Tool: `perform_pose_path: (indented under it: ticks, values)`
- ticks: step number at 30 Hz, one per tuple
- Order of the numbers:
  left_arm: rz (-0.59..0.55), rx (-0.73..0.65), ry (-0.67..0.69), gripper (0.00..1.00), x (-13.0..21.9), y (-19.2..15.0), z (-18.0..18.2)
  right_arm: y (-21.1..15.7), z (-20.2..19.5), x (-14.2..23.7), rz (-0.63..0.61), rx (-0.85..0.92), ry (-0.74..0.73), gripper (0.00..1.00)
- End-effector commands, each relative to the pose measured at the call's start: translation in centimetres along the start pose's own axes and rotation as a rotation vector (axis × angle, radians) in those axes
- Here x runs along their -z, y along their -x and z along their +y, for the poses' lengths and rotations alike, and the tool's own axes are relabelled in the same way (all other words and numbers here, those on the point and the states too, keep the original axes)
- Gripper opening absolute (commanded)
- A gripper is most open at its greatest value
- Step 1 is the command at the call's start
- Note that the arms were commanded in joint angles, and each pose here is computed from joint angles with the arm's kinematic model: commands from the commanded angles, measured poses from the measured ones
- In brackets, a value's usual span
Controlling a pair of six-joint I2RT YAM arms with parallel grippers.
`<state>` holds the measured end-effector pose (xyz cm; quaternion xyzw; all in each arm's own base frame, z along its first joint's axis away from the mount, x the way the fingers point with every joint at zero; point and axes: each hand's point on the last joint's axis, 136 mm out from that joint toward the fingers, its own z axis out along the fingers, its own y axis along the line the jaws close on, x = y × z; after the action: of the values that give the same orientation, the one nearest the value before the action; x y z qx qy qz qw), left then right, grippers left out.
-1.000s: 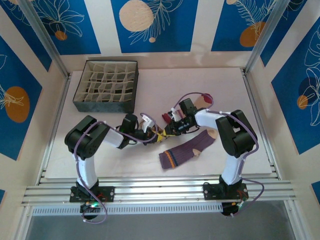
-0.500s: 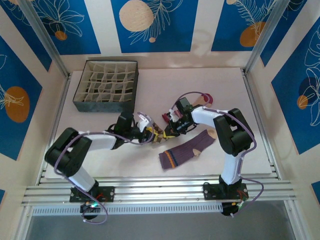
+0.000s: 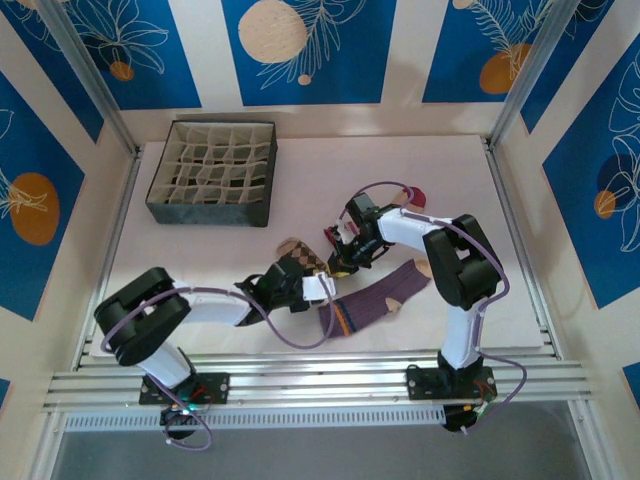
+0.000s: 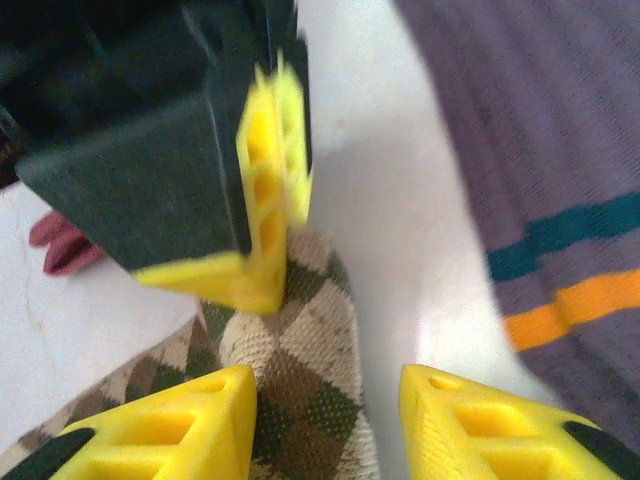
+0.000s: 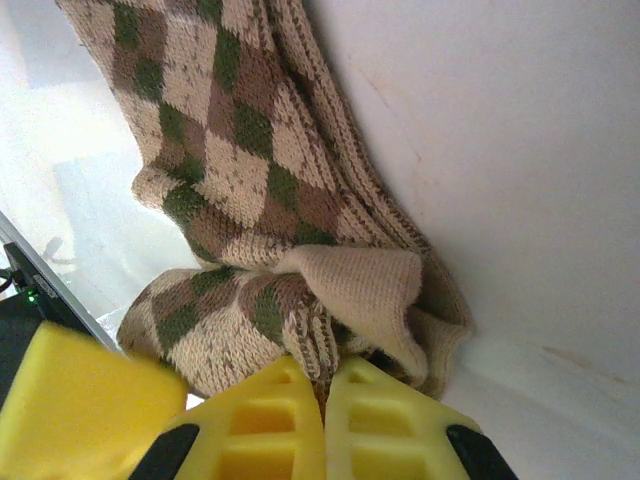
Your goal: Roll the socks
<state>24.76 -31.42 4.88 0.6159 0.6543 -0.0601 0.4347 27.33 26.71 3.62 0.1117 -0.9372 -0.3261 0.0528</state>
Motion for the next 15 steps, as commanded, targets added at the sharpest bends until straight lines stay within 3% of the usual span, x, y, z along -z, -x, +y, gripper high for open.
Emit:
perform_pose_path:
  ticks: [1, 5, 6, 8, 12, 15]
  values:
    - [0.041, -0.039, 0.116, 0.40, -0.9, -0.3, 1.8, -2.1, -1.9, -0.7, 0.089, -0.074, -0.068, 0.00]
    - [0.053, -0.031, 0.118, 0.35, -1.8, -0.5, 1.6, -2.4, -2.1, -0.4, 0.093, -0.087, -0.067, 0.00]
    - [0.044, -0.032, 0.110, 0.29, -1.8, -0.2, 1.4, -2.5, -2.2, -0.4, 0.094, -0.090, -0.070, 0.00]
    - [0.022, -0.028, 0.064, 0.03, -1.9, 0.6, 0.8, -2.6, -2.4, -0.1, 0.092, -0.093, -0.076, 0.00]
    - [0.034, 0.009, -0.023, 0.00, -2.4, 0.9, -0.3, -3.4, -2.3, 0.7, 0.075, -0.103, -0.071, 0.00]
    - [0.032, 0.090, -0.066, 0.00, -2.4, 0.9, -0.8, -4.7, -2.2, 1.5, 0.052, -0.120, -0.059, 0.08]
